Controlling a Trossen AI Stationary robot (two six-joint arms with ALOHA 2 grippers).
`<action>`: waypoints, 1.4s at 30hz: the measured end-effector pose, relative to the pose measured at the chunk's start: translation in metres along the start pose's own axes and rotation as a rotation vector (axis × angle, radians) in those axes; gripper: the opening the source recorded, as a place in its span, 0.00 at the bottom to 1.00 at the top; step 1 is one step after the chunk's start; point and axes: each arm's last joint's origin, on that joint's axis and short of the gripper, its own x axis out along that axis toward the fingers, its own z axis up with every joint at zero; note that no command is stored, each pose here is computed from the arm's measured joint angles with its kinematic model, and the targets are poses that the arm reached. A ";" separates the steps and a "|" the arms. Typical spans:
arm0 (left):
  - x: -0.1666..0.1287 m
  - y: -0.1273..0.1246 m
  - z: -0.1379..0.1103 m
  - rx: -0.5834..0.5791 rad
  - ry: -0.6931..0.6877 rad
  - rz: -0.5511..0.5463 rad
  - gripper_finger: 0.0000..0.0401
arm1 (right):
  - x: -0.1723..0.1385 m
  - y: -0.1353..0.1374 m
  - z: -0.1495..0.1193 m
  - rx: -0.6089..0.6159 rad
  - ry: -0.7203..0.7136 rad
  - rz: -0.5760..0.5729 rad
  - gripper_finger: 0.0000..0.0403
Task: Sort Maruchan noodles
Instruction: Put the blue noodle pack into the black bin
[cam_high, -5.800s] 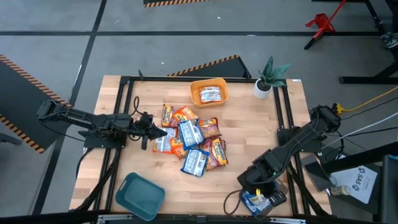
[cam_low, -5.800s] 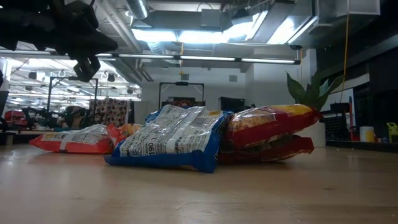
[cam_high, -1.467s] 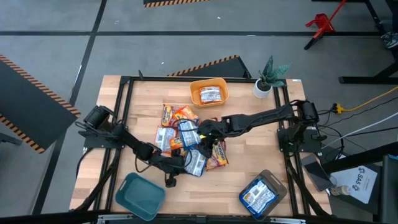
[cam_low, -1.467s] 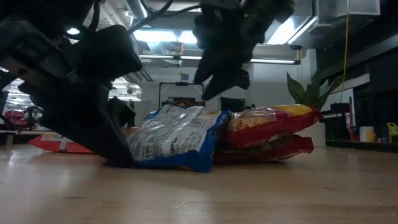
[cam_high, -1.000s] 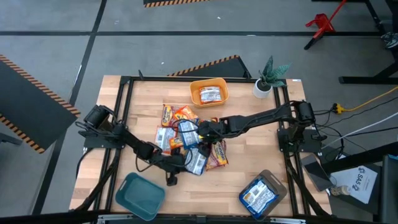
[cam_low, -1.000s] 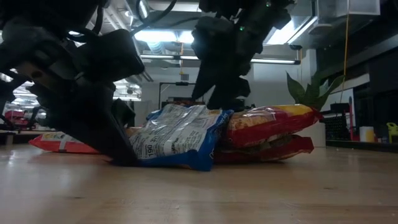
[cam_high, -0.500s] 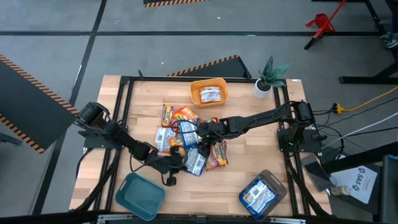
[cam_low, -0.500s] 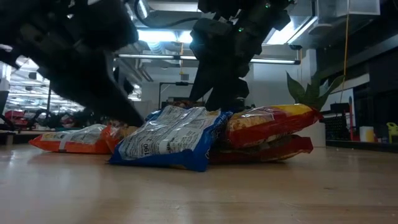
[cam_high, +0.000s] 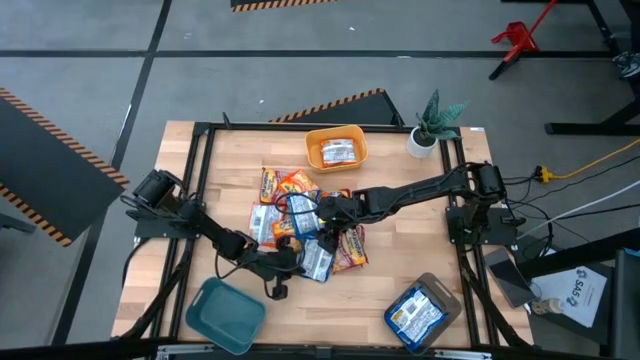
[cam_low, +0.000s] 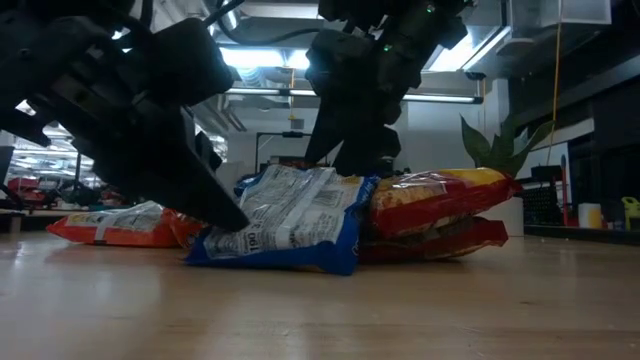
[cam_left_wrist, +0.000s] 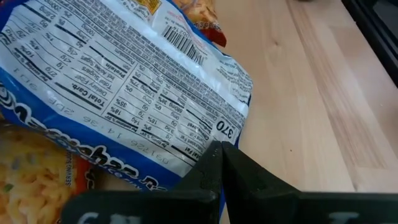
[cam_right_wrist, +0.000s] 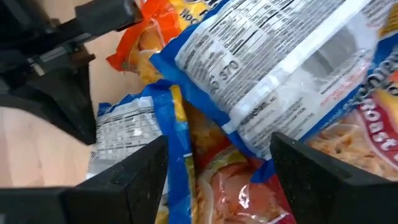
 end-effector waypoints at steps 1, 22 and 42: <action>0.000 0.000 0.000 0.002 0.002 0.000 0.00 | 0.000 0.001 0.000 -0.009 0.008 0.022 0.66; 0.007 0.003 -0.012 -0.005 0.056 0.021 0.00 | 0.012 -0.001 -0.005 -0.098 0.052 0.064 0.66; 0.011 0.013 -0.008 -0.028 0.051 0.049 0.00 | 0.047 0.012 -0.022 -0.016 0.161 0.238 0.66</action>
